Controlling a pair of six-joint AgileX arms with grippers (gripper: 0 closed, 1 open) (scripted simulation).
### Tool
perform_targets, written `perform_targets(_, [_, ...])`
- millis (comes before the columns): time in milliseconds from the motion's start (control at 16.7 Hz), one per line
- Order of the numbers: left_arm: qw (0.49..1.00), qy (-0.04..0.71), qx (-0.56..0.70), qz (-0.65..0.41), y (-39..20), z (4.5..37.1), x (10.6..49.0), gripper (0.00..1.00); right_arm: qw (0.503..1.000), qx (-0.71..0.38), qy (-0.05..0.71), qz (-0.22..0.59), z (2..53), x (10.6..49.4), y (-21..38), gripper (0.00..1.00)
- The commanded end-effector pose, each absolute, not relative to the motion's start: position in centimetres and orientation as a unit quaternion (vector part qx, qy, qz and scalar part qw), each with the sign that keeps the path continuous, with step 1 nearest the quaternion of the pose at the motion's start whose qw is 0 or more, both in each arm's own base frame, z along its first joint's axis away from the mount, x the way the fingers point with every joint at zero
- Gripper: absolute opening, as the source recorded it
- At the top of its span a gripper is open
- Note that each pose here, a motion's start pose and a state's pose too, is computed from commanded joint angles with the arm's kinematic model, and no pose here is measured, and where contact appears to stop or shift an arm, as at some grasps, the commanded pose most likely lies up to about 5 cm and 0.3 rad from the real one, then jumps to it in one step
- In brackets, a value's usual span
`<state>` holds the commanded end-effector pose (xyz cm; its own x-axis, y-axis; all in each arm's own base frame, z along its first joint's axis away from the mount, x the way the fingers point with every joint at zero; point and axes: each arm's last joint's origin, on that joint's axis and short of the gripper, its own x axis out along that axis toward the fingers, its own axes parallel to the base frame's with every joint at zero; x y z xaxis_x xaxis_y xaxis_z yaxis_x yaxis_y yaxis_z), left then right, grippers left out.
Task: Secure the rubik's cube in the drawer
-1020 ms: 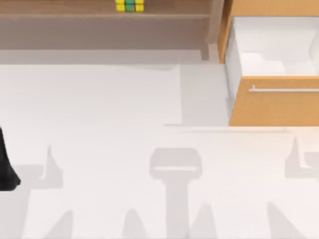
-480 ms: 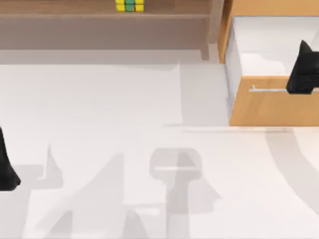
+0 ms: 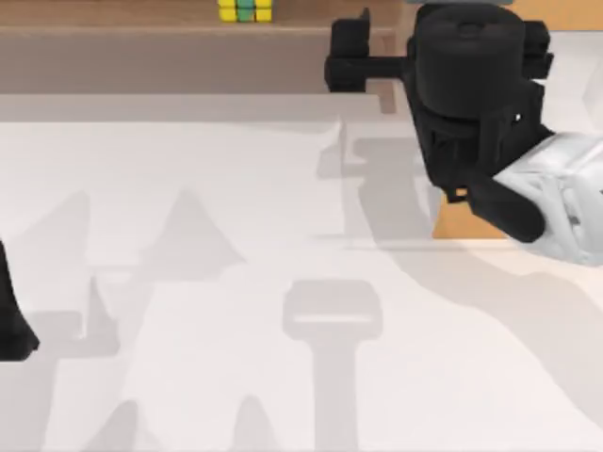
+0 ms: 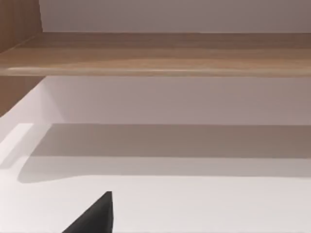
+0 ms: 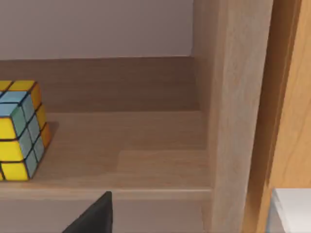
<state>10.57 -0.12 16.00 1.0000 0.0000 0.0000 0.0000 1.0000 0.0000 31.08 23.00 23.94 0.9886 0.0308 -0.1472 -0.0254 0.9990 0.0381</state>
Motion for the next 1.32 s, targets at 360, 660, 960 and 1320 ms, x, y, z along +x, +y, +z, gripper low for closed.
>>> perform_targets(360, [1.0, 0.0, 0.0, 0.0, -0.1, 16.0, 10.6, 1.0, 0.999, 0.007, 0.049, 0.011, 19.2, 35.2, 32.7, 1.0])
perform_targets(660, [1.0, 0.0, 0.0, 0.0, -0.1, 16.0, 10.6, 1.0, 1.0, 0.002, 0.025, 0.004, 16.1, 37.3, 37.3, 1.0])
perform_targets(960, [1.0, 0.0, 0.0, 0.0, -0.1, 16.0, 10.6, 1.0, 1.0, 0.0, 0.004, -0.003, 15.1, 38.9, 39.0, 1.0])
perform_targets(1320, [1.0, 0.0, 0.0, 0.0, -0.1, 16.0, 10.6, 1.0, 1.0, 0.0, 0.0, -0.005, 14.9, 39.2, 39.3, 1.0])
